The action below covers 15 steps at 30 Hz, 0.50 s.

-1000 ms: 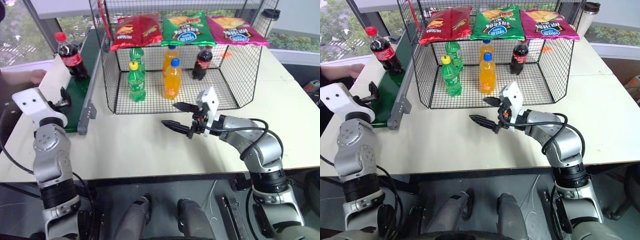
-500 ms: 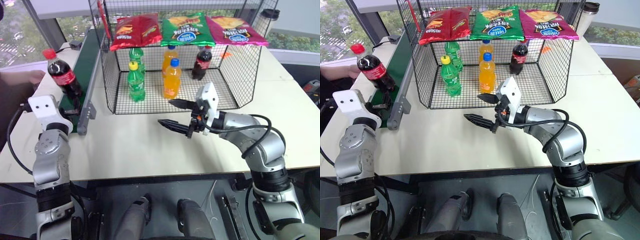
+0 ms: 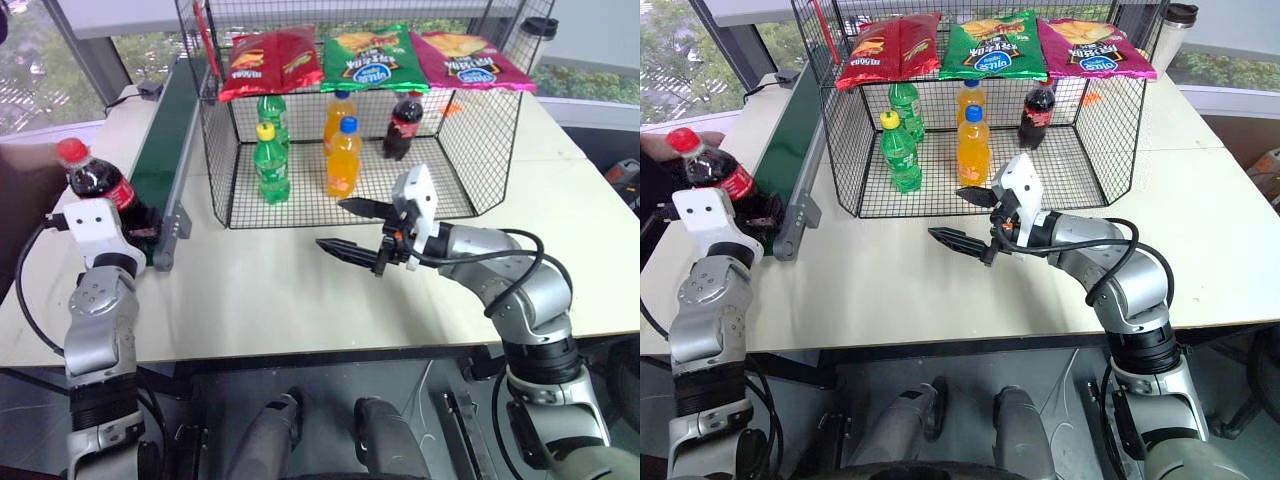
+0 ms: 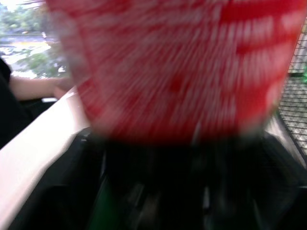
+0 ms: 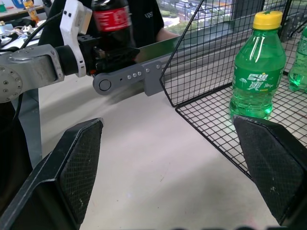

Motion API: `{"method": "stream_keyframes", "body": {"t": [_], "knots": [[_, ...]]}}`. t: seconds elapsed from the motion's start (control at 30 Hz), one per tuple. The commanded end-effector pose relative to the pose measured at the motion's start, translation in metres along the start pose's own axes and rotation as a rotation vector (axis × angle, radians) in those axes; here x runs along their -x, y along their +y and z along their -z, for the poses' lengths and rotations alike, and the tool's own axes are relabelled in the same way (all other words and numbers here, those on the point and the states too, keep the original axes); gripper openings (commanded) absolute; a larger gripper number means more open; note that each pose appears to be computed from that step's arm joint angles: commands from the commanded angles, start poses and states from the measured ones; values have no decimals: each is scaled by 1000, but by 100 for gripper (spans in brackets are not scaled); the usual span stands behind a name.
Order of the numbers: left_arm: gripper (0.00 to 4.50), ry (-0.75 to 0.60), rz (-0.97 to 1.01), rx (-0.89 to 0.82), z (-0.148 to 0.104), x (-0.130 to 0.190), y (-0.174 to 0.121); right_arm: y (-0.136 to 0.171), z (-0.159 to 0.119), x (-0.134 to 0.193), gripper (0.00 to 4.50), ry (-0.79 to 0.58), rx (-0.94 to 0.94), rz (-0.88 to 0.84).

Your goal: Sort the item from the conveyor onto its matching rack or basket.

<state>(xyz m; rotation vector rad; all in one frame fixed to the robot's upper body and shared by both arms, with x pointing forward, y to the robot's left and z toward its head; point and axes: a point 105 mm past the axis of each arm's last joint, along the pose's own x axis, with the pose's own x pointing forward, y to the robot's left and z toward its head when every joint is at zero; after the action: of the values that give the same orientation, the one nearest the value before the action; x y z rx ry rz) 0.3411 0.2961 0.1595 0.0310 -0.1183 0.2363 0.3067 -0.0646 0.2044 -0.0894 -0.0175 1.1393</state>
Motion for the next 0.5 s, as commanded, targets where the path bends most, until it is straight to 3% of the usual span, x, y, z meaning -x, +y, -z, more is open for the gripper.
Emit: {"method": "stream_keyframes", "body": {"t": [0.03,0.27,0.4,0.5], "knots": [[300,-123,21,50,-30,1,-3,5,-12,2,450,-26,50,-11],[300,-205,72,70,-61,-8,-7,5,-15,4,450,-27,53,-10],[300,-200,519,77,-81,-4,-74,6,-23,5,450,-42,56,-15],[300,-169,763,55,-82,10,-105,6,-27,6,450,-46,55,-15]]}}
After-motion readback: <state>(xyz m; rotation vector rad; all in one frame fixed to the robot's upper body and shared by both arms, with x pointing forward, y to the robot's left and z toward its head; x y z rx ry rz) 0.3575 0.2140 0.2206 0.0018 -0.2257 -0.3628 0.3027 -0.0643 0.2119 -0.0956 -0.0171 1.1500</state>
